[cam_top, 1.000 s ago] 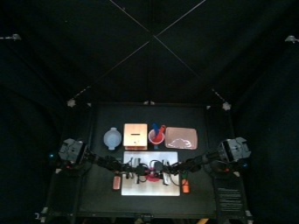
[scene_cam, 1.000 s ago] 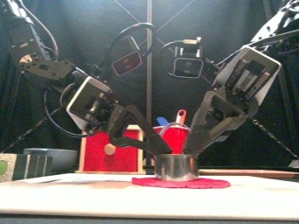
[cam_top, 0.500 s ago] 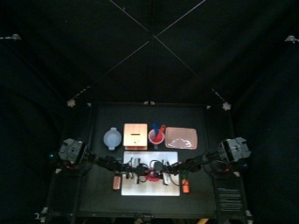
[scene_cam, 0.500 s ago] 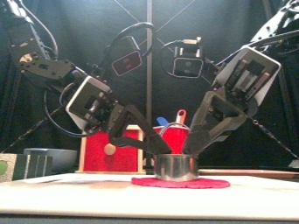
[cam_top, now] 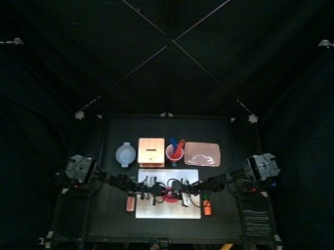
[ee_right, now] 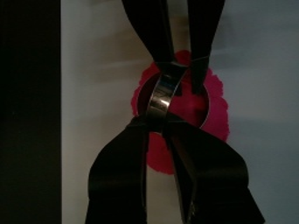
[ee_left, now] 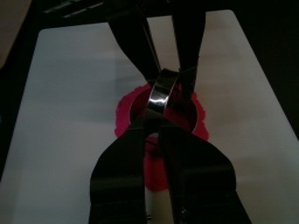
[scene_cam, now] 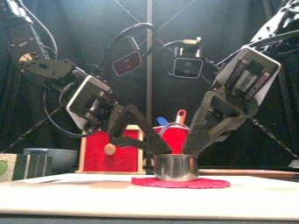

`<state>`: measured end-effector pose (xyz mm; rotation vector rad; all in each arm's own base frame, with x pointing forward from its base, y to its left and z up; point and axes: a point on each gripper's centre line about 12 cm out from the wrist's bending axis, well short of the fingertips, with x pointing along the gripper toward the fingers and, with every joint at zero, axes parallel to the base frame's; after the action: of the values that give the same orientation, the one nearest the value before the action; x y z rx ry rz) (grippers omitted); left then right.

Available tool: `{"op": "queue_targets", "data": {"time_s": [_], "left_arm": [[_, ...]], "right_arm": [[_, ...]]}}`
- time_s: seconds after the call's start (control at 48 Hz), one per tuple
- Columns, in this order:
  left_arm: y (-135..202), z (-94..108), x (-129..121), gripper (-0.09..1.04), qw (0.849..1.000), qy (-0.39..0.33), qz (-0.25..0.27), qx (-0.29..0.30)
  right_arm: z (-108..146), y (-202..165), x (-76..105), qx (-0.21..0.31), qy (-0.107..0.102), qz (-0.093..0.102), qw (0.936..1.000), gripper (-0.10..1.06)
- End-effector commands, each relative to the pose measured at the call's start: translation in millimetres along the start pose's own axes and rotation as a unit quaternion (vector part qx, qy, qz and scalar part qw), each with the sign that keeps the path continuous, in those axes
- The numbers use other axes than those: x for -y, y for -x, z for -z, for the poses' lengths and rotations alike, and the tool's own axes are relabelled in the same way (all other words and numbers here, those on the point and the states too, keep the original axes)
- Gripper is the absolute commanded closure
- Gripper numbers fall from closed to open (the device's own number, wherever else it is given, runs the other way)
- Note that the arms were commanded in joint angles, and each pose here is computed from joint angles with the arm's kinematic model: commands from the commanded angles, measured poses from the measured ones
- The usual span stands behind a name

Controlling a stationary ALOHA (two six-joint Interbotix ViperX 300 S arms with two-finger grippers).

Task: Get the cutter from the drawer then cut the dough then place the extra dough in the bowl
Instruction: Cut the dough

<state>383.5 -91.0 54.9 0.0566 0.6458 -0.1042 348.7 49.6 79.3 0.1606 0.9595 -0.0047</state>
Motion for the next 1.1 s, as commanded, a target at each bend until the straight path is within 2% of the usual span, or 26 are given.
{"op": "queue_targets", "data": {"time_s": [0.021,0.167,0.229,0.354,0.438,0.583,0.688,0.875,1.021,1.104], "left_arm": [[1,42,29,0.53,0.996,-0.03,0.035,-0.078],[3,35,30,0.53,0.996,-0.032,0.037,-0.07],[5,28,31,0.53,0.997,-0.032,0.038,-0.06],[10,5,32,0.5,0.998,-0.033,0.042,-0.028],[16,-15,28,0.47,0.999,-0.03,0.04,-0.005],[26,-35,18,0.36,0.999,-0.035,0.036,0.019],[28,-42,13,0.25,0.998,-0.046,0.034,0.028],[26,-51,8,0.07,0.997,-0.064,0.033,0.041],[26,-54,-1,0.05,0.997,-0.058,0.024,0.043],[26,-54,-5,0.05,0.997,-0.054,0.02,0.043]], "right_arm": [[37,-24,33.9,-0.083,-0.029,0.055,0.9946,0.5],[30,-22,32.6,-0.074,-0.028,0.054,0.9955,0.5],[24,-19,31.4,-0.065,-0.034,0.053,0.9959,0.5],[7,-11,26.9,-0.041,-0.03,0.05,0.9975,0.5],[-5,-2,26.5,-0.028,-0.029,0.054,0.9977,0.5],[-22,11,25.9,-0.016,-0.022,0.069,0.9973,0.48],[-29,17,22.7,-0.007,-0.014,0.07,0.9975,0.46],[-39,22,9.5,0.008,-0.003,0.06,0.9981,0.29],[-43,24,-0.9,0.008,0.009,0.06,0.9981,0.15],[-49,26,-6.4,0.011,0.015,0.061,0.998,0.11]]}}
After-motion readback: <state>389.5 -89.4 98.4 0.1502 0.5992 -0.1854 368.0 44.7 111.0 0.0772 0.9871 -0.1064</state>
